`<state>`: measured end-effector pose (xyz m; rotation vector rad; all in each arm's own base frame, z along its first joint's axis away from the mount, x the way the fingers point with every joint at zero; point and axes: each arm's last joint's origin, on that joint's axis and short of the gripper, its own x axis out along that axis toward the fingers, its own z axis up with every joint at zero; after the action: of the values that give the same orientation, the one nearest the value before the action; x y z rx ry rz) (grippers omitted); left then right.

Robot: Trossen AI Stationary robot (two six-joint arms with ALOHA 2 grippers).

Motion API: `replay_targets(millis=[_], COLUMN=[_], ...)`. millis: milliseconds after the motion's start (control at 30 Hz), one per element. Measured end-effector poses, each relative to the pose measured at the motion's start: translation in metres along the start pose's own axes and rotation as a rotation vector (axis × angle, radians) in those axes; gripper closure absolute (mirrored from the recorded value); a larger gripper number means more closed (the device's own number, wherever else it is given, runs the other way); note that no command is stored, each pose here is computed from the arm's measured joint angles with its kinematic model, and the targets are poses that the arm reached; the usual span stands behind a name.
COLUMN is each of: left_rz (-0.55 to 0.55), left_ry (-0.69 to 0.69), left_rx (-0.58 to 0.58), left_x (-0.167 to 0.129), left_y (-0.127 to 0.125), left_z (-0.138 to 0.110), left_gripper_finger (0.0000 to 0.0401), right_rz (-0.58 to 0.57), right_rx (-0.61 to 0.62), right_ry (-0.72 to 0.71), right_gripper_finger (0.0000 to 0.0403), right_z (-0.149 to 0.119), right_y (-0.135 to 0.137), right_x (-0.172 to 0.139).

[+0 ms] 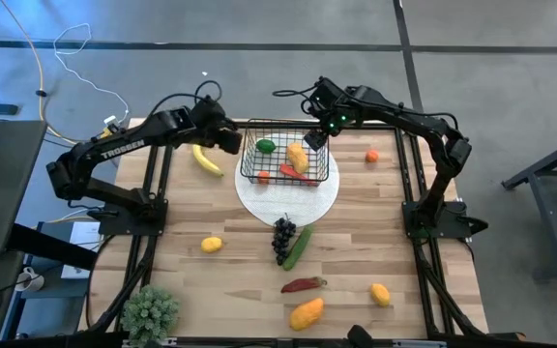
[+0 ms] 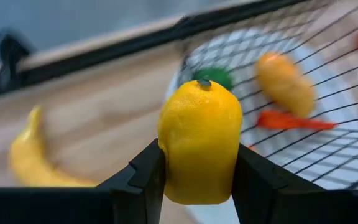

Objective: Build produce basket
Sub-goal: Put the top yellow lemon into the black wire basket

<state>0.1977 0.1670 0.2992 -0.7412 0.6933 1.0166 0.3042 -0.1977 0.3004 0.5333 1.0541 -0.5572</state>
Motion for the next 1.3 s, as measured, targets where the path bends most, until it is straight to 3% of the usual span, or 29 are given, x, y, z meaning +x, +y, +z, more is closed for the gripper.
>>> replay_targets(millis=[100, 433, 833, 1300], left_rz=[-0.074, -0.161, -0.174, -0.133], left_ry=[-0.056, -0.181, -0.102, 0.013], left_rx=[0.043, 0.232, 0.441, 0.457], left_x=[-0.001, 0.009, 0.058, 0.107], left_y=[-0.005, -0.017, -0.033, -0.039], left_z=[0.007, 0.021, 0.015, 0.002], left_gripper_finger=[0.027, 0.027, 0.027, 0.0248], right_rz=[-0.012, -0.118, -0.158, -0.167], right_rx=[0.029, 0.152, 0.238, 0.244], right_ry=[-0.025, -0.155, -0.17, -0.147], right_gripper_finger=[0.0149, 0.0149, 0.0149, 0.0149], right_z=[-0.001, -0.007, -0.018, -0.02], right_y=[0.0, -0.002, -0.004, -0.005], right_x=[-0.008, -0.047, -0.068, -0.068])
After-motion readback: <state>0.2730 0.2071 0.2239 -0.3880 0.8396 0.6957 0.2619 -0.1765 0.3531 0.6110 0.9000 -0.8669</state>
